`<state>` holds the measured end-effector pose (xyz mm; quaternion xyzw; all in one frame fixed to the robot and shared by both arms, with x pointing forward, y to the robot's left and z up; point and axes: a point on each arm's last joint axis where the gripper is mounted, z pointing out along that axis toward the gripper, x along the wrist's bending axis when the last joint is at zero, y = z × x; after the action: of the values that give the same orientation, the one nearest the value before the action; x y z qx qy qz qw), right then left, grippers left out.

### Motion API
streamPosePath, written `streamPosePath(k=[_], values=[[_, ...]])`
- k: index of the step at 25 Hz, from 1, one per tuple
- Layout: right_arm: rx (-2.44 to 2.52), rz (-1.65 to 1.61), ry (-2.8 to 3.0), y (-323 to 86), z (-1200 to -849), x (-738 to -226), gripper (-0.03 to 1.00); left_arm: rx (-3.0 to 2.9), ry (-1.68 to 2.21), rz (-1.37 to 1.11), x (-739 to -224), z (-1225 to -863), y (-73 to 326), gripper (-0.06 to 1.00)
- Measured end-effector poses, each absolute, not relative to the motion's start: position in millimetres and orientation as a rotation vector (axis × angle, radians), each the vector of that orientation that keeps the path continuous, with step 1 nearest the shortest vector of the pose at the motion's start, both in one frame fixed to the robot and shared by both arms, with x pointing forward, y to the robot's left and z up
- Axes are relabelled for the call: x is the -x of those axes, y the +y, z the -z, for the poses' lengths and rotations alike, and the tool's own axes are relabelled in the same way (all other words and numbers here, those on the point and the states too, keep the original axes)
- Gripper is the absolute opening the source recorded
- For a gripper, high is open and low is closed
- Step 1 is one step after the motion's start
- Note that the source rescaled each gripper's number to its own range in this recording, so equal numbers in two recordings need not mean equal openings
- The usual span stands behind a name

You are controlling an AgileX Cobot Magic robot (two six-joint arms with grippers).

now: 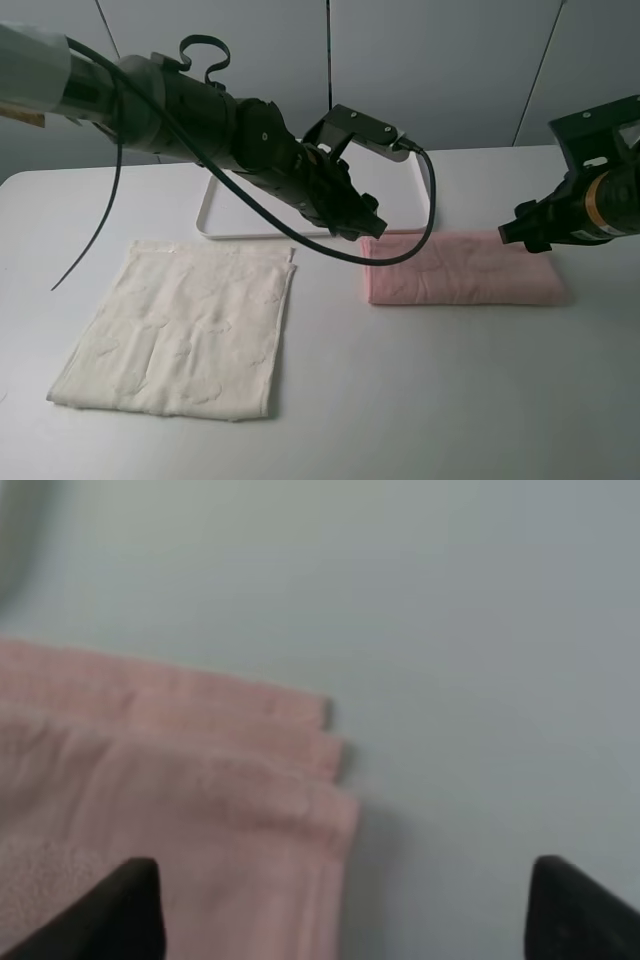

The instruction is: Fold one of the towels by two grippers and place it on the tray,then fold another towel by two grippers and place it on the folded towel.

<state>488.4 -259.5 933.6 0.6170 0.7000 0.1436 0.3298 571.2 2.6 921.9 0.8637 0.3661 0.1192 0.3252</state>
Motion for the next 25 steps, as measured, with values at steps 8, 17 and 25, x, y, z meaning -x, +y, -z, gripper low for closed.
streamPosePath(k=[8,17,25], values=[[-1.702,-0.424,1.825,-251.3,-942.1,-500.3,0.85,-2.312,1.13,-0.126,-579.8,-930.8,-2.9,0.86],[-1.96,-0.21,2.022,-262.9,-952.2,-536.5,0.91,-2.329,1.459,0.045,-604.8,-923.0,-8.9,0.86],[-2.089,-0.186,2.101,-294.6,-957.2,-542.9,0.92,-2.33,1.589,0.103,-606.1,-903.8,-10.3,0.83]])
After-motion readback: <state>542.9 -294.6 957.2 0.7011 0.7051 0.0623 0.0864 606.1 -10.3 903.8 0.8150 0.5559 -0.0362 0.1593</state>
